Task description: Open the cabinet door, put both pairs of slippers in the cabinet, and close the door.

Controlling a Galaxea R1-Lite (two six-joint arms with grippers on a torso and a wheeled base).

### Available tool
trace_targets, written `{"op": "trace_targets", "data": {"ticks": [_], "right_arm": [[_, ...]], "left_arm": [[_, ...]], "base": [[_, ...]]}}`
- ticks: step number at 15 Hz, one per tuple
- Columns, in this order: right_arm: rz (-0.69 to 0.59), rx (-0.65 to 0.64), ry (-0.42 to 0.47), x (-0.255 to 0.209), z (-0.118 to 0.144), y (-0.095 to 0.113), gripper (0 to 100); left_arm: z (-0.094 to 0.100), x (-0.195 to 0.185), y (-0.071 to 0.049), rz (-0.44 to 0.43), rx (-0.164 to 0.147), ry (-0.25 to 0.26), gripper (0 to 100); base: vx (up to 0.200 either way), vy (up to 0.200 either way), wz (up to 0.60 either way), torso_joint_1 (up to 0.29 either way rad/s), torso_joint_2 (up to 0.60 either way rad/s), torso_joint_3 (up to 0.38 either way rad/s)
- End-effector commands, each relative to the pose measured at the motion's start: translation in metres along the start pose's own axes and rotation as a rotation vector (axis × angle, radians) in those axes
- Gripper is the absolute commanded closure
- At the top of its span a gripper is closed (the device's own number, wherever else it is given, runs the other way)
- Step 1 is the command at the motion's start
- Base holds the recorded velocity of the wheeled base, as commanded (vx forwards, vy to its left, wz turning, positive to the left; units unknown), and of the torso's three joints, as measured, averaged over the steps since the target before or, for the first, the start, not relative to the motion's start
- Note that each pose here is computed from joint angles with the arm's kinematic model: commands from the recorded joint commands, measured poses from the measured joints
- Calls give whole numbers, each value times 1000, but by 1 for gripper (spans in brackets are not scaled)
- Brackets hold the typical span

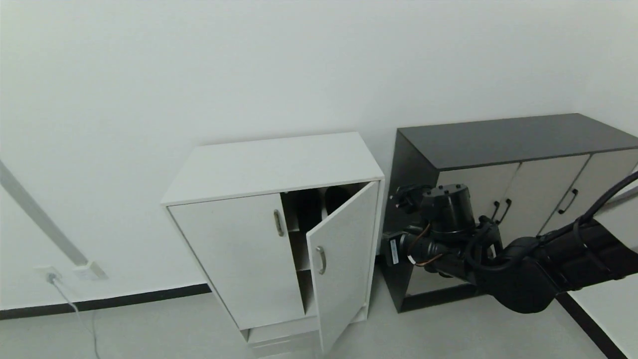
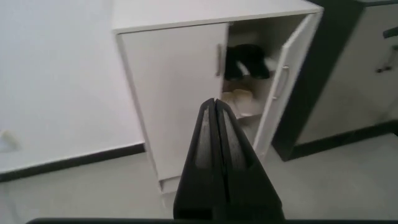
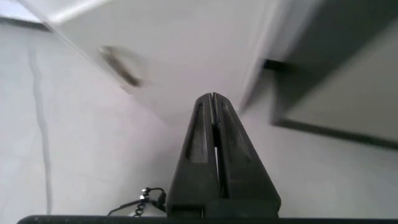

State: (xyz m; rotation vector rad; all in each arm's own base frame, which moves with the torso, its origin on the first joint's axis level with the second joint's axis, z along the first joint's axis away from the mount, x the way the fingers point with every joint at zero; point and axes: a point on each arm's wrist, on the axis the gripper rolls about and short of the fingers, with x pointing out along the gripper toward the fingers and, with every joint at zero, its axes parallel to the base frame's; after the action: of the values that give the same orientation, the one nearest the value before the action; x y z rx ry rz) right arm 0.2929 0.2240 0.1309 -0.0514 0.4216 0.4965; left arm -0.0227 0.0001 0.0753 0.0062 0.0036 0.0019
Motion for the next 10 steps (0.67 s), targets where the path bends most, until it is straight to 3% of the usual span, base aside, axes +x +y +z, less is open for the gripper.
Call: {"op": "trace_targets", "data": {"ticks": [1,2,7,10], "right_arm": [[20,3,-10,-3,3,1,100],[43,6,-10,-5,4,1,100],[79,3,0,-10,0,1,100],[155,-20,12,-23,-17,-2,100]], "left_arm": [[0,0,0,1,0,-1,100],[0,0,0,1,0,-1,100],[0,0,0,1,0,-1,100],[0,0,0,1,1,-1,100]], "base": [[0,0,600,17,-2,2],[0,0,600,2,2,7],[0,0,0,0,0,0],[0,0,0,0,0,0]]}}
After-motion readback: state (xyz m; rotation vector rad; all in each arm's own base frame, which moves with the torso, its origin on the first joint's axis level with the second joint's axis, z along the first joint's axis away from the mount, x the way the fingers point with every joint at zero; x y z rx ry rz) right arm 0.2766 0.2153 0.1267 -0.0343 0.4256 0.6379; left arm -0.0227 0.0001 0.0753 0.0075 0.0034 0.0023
